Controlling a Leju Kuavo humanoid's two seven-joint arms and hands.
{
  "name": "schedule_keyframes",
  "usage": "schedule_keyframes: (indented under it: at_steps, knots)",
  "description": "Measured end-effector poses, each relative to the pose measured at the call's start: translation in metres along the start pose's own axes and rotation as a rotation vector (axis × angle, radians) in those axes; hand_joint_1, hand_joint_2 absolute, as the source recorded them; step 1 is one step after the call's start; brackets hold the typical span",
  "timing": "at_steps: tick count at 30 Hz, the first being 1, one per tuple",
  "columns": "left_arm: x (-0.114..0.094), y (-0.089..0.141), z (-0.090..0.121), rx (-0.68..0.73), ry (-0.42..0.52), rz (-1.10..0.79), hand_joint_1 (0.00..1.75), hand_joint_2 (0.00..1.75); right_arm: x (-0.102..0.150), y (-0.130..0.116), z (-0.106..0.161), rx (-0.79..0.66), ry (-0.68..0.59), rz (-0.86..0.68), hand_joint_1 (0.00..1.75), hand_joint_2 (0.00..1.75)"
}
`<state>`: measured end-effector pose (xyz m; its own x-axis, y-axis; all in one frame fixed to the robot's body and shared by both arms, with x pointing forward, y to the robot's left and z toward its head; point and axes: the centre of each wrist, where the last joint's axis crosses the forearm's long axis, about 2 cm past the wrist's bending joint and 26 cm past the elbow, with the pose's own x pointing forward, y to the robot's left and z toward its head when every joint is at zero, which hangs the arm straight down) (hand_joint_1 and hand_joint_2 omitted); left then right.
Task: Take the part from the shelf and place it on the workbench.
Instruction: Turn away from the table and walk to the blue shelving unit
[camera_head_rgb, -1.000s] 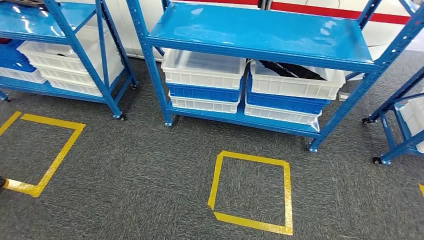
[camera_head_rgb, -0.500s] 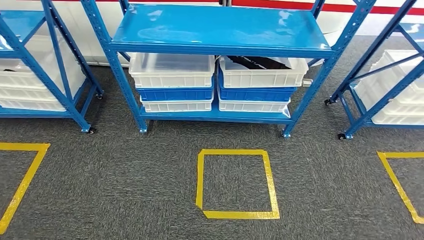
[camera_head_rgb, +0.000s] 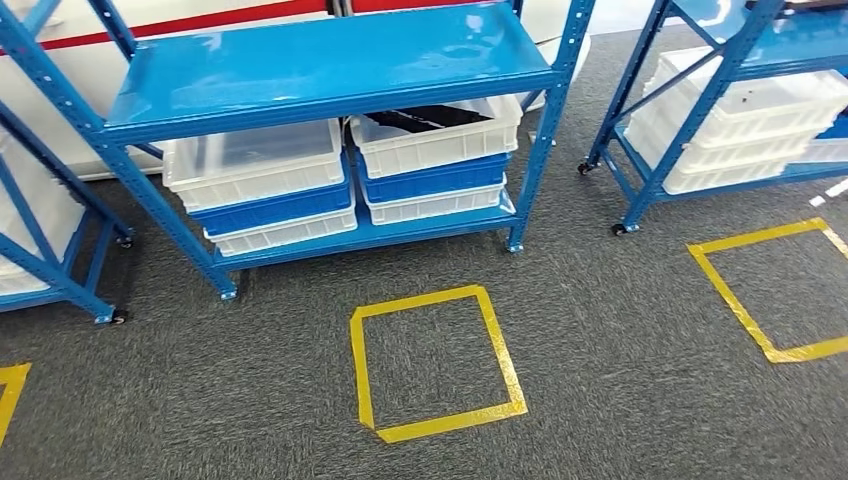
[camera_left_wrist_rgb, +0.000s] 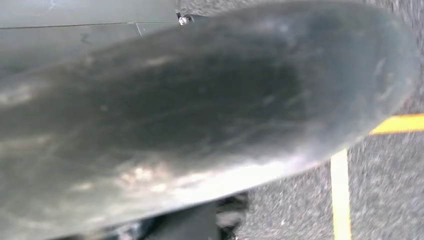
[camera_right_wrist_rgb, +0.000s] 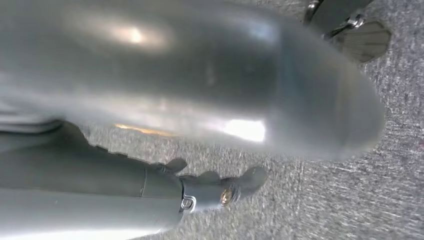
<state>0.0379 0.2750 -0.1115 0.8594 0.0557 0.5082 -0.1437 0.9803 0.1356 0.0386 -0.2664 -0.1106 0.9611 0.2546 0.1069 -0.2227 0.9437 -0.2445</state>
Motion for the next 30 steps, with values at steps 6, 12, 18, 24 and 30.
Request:
schedule_keyframes:
  at_steps: [6,12,18,24,30]
  knots:
    - [-0.0019,0.0002,0.0009,0.003,0.001,-0.017,0.0,0.0,-0.0008,0.0006,0.0002,0.001,0.001,0.008,0.0,0.0]
    - [-0.0003,-0.0005,0.0003,0.001,-0.01,-0.026,0.0,0.0,-0.0043,0.0,0.0,0.0,0.011,0.015,0.0,0.0]
    - [-0.0007,-0.0025,0.001,0.015,-0.013,-0.044,0.0,0.0,-0.0019,-0.001,-0.0003,-0.004,0.008,0.023,0.0,0.0]
    - [-0.0002,-0.0051,0.0013,0.013,-0.017,-0.046,0.0,0.0,0.0017,-0.0025,-0.0006,-0.01,0.001,0.023,0.0,0.0]
    - [0.0008,-0.0051,0.001,0.022,-0.022,-0.057,0.0,0.0,-0.0001,-0.0012,-0.0003,-0.01,0.005,0.03,0.0,0.0]
